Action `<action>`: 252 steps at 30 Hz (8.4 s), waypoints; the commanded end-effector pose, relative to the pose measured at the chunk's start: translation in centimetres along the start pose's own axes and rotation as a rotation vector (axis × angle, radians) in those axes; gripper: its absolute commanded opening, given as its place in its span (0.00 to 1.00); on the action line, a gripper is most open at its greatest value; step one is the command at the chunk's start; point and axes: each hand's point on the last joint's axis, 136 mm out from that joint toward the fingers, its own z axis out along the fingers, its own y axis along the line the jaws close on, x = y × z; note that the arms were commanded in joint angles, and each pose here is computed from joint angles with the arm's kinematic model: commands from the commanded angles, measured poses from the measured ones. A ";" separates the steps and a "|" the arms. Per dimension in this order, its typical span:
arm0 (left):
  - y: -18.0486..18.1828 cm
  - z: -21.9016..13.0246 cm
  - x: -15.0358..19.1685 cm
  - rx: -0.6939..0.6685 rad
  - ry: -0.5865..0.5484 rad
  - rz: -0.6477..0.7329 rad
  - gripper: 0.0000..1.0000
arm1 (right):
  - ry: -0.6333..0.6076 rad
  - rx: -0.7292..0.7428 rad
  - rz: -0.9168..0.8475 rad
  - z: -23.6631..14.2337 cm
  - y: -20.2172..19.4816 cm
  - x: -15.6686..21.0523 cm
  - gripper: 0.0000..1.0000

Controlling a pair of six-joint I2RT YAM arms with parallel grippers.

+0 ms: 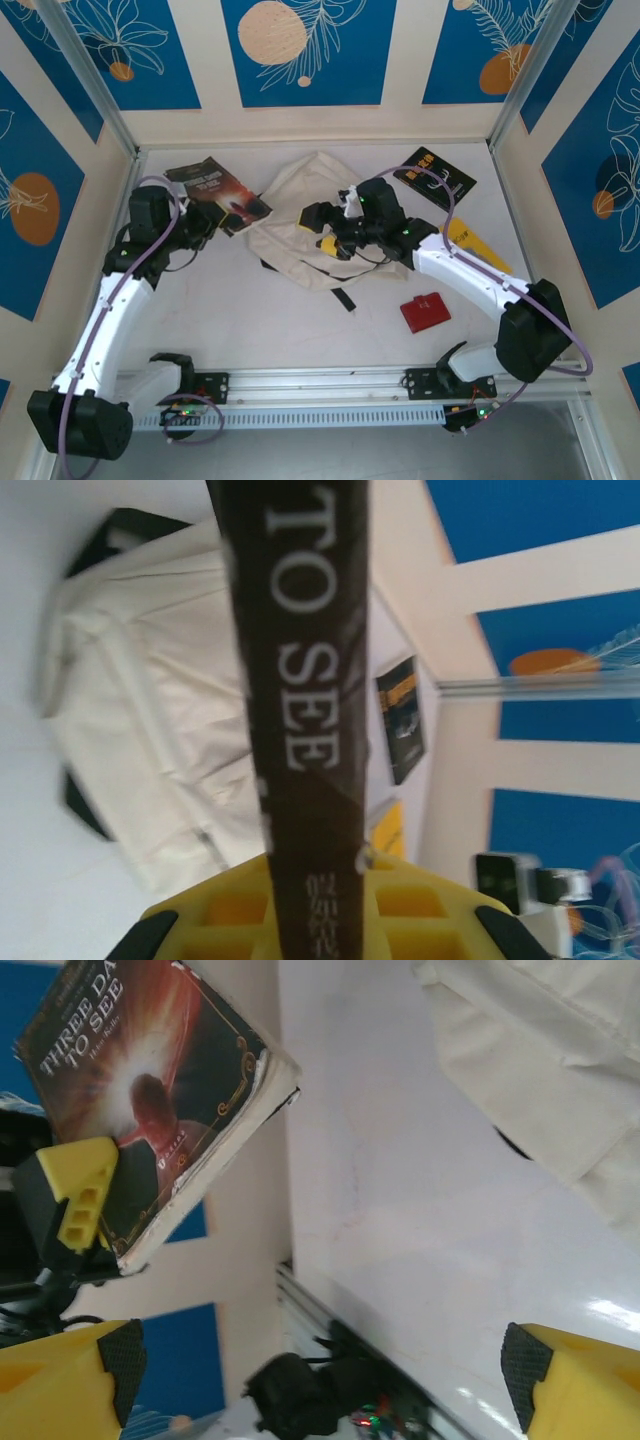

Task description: Pack books, pencil case, and school supplies into a backpack

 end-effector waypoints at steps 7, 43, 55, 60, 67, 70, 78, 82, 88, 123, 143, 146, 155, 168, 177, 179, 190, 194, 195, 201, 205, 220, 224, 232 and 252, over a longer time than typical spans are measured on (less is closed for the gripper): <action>-9.3 0.8 1.5 0.305 -0.052 -0.056 0.03 | -0.059 -0.314 0.194 -1.4 6.4 -1.7 0.96; -10.0 3.1 4.5 0.355 0.015 -0.094 0.03 | -0.098 -0.457 0.263 0.7 9.0 -4.7 0.42; -7.5 3.3 5.7 0.231 0.060 -0.017 0.43 | -0.158 -0.367 0.198 -1.2 7.5 -5.1 0.08; -3.9 3.5 6.6 0.024 0.106 0.166 0.81 | -0.238 -0.157 0.116 -4.1 3.6 -5.4 0.06; -1.3 5.3 9.2 -0.131 0.283 0.439 0.90 | -0.387 0.166 0.014 -11.5 -2.5 -6.2 0.05; -1.6 6.8 11.1 -0.169 0.341 0.553 0.91 | -0.438 0.266 -0.004 -14.8 -4.3 -6.6 0.04; -2.8 12.3 18.6 -0.316 0.506 0.911 0.80 | -0.570 0.422 0.052 -21.7 -8.5 -6.9 0.02; -2.7 15.3 22.9 -0.356 0.588 1.000 0.73 | -0.633 0.489 0.106 -24.5 -10.5 -6.6 0.01; -2.7 19.7 27.4 -0.385 0.655 1.090 0.70 | -0.670 0.508 0.151 -26.2 -12.1 -5.7 0.01; -2.2 23.8 27.9 -0.423 0.688 1.061 0.09 | -0.672 0.528 0.184 -26.4 -13.6 -4.1 0.00; -10.7 16.5 17.6 -0.278 0.361 1.069 0.07 | -0.457 0.231 0.051 -22.0 -9.6 -3.3 0.00; -12.0 15.3 16.8 -0.245 0.325 1.072 0.07 | -0.377 0.121 0.049 -20.4 -8.7 -3.2 0.00; -14.2 12.5 15.9 -0.159 0.271 1.058 0.06 | -0.254 0.041 0.013 -15.4 -7.8 -4.3 0.01; -14.0 12.3 16.6 -0.138 0.300 1.042 0.06 | -0.243 0.030 0.070 -8.9 -9.8 -7.6 0.01; -14.1 12.1 16.7 -0.128 0.305 1.029 0.06 | -0.201 0.031 0.102 -4.0 -12.0 -10.0 0.01; -14.0 12.2 16.7 -0.131 0.307 1.026 0.06 | -0.190 0.055 0.127 -2.7 -13.1 -10.3 0.01; -13.4 12.3 16.7 -0.153 0.306 1.001 0.06 | -0.173 0.095 0.202 2.5 -16.5 -12.2 0.07; -13.0 12.6 16.8 -0.164 0.311 0.992 0.06 | -0.137 0.059 0.227 4.5 -16.1 -12.7 0.16; -12.9 12.6 16.7 -0.166 0.311 0.989 0.06 | -0.117 0.046 0.243 5.0 -15.9 -12.6 0.19; -12.3 12.7 15.9 -0.190 0.302 0.966 0.06 | -0.083 0.073 0.264 4.8 -15.6 -11.2 0.37; -11.5 12.9 15.5 -0.203 0.307 0.952 0.06 | -0.099 0.100 0.300 2.1 -16.7 -9.3 0.57; -4.0 11.3 10.9 -0.369 0.276 0.890 0.06 | -0.259 0.579 0.216 -10.9 -21.3 -2.0 0.78; -0.6 9.4 9.0 -0.442 0.263 0.845 0.06 | -0.278 0.619 0.187 -12.1 -20.6 -2.8 0.78; -1.1 7.4 12.1 -0.216 0.393 0.792 0.58 | -0.255 0.645 0.192 -11.2 -20.2 -5.5 0.78; 4.4 22.0 12.1 -0.422 0.419 0.618 0.48 | -0.297 0.767 0.300 -14.5 -25.5 -12.8 0.75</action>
